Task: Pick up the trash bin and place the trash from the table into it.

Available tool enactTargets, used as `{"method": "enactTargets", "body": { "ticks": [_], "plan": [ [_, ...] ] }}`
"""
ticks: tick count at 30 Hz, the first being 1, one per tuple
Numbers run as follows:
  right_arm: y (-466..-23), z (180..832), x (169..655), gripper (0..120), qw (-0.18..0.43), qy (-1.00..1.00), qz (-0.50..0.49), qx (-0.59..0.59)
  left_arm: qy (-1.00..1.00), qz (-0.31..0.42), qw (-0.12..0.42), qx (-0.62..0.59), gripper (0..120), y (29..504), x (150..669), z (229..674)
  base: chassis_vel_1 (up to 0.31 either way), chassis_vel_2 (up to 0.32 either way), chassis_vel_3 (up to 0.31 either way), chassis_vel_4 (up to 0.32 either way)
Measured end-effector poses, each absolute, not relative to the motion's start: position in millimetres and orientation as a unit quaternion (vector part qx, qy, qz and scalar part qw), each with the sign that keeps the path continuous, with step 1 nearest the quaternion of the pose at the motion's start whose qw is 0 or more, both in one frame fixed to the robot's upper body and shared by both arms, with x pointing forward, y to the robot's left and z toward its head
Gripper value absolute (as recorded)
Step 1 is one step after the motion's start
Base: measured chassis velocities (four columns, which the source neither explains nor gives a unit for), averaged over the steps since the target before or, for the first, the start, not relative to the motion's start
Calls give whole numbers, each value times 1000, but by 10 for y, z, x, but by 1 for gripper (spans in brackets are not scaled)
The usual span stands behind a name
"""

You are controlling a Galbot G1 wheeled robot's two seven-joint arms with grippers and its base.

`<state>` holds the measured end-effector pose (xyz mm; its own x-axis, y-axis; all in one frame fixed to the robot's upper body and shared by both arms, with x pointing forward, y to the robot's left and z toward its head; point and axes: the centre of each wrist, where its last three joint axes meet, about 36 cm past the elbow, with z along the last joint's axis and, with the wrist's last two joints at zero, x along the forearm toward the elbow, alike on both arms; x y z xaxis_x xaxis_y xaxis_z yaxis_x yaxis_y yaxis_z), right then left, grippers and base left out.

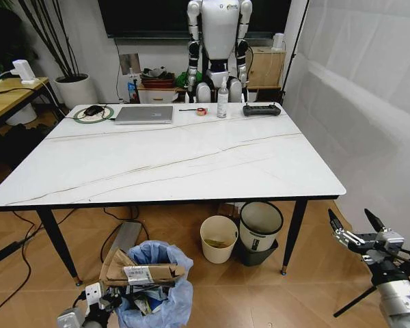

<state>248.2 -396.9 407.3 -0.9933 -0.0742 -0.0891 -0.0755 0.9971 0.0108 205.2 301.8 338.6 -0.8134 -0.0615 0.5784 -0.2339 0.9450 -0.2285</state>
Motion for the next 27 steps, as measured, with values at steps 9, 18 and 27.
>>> {"method": "enactTargets", "body": {
  "ticks": [9, 18, 27],
  "plan": [
    [-3969, 4073, 2482, 100, 44, 998, 7, -38, -941, 146, 296, 78, 0, 3022, 2052, 3375, 0, 0, 0, 0],
    [-3968, 4073, 2482, 100, 44, 998, 7, -38, -944, 144, 288, 72, 0, 3032, 2216, 3421, 0, 0, 0, 0],
    [-3968, 4073, 2482, 100, 44, 998, 7, -38, -946, 145, 279, 74, 0, 3088, 2324, 3424, 0, 0, 0, 0]
  ]
}}
